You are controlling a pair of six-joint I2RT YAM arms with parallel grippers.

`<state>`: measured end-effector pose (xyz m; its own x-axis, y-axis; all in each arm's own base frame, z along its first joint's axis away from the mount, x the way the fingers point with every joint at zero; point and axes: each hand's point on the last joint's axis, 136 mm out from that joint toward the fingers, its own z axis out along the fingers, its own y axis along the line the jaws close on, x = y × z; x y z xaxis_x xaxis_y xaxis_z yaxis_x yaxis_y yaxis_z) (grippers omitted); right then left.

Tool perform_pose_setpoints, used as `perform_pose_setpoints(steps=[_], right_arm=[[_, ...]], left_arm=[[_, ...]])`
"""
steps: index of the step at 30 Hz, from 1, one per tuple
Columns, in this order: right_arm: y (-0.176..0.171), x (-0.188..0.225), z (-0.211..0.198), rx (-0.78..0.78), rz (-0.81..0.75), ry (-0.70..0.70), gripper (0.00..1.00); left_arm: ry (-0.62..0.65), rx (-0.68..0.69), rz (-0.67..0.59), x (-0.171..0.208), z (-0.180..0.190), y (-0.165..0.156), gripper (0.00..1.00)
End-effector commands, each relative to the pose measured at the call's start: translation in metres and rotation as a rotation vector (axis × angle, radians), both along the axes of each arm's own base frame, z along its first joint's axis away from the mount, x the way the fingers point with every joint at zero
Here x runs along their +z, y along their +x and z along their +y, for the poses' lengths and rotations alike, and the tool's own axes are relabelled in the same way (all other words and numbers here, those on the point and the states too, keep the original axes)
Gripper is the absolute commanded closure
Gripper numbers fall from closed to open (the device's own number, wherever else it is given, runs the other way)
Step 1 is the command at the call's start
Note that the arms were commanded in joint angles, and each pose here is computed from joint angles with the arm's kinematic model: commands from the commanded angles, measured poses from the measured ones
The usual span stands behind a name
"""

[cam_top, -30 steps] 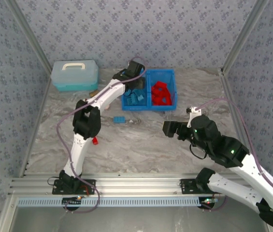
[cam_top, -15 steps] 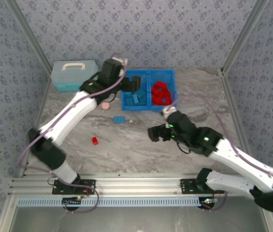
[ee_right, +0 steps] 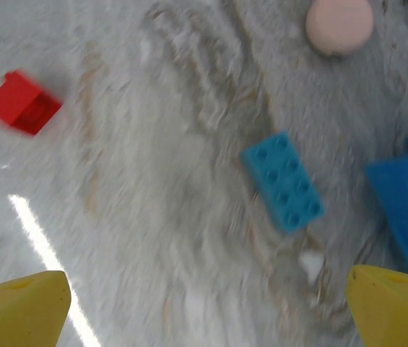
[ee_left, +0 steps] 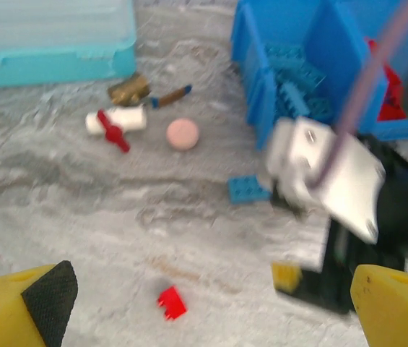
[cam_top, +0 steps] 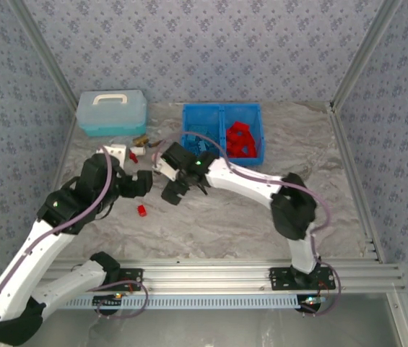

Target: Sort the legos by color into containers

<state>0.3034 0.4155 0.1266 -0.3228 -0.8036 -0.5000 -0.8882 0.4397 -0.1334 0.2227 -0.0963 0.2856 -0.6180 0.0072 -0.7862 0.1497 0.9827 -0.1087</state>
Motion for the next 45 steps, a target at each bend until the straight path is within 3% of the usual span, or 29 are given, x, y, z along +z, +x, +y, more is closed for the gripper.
perform_pose_setpoints(steps=[1,6,12,16,20,24,26,28,35,38,40,45], right_arm=[[0.016,-0.031,-0.007,0.023,0.081,-0.114,0.0],[0.045,-0.055,0.002,-0.002,0.108,-0.13,0.0],[0.056,-0.086,0.006,0.009,0.152,-0.154,0.01],[0.052,-0.103,0.006,0.007,0.201,-0.167,0.07],[0.043,-0.114,0.003,0.009,0.234,-0.181,0.21],[0.035,-0.116,-0.004,0.004,0.234,-0.206,0.53],[0.028,-0.11,-0.008,0.005,0.226,-0.215,0.65],[0.02,-0.097,-0.01,0.007,0.212,-0.197,0.7],[0.011,0.009,-0.007,-0.029,0.105,0.105,0.74],[0.043,0.054,-0.015,-0.156,-0.006,0.228,0.73],[0.08,0.069,-0.034,-0.327,-0.088,0.242,0.72],[0.152,0.071,-0.07,-0.588,-0.148,0.264,0.73]], left_arm=[[0.023,0.082,0.054,-0.016,0.02,-0.012,0.01],[0.001,0.1,0.09,-0.034,0.022,-0.018,0.01],[-0.018,0.1,0.083,-0.038,0.023,-0.023,0.01],[-0.028,0.101,0.079,-0.036,0.023,-0.023,0.01],[-0.029,0.105,0.071,-0.034,0.024,-0.022,0.01],[-0.038,0.1,0.072,-0.034,0.021,-0.021,0.01],[-0.039,0.099,0.072,-0.034,0.02,-0.02,0.01],[-0.038,0.098,0.07,-0.033,0.02,-0.019,0.01],[-0.051,0.091,0.052,-0.031,0.017,-0.016,0.01],[-0.067,0.077,0.053,-0.035,0.011,-0.013,0.01],[-0.076,0.071,0.065,-0.037,0.008,-0.012,0.01],[-0.083,0.085,0.083,-0.043,0.009,-0.014,0.01]])
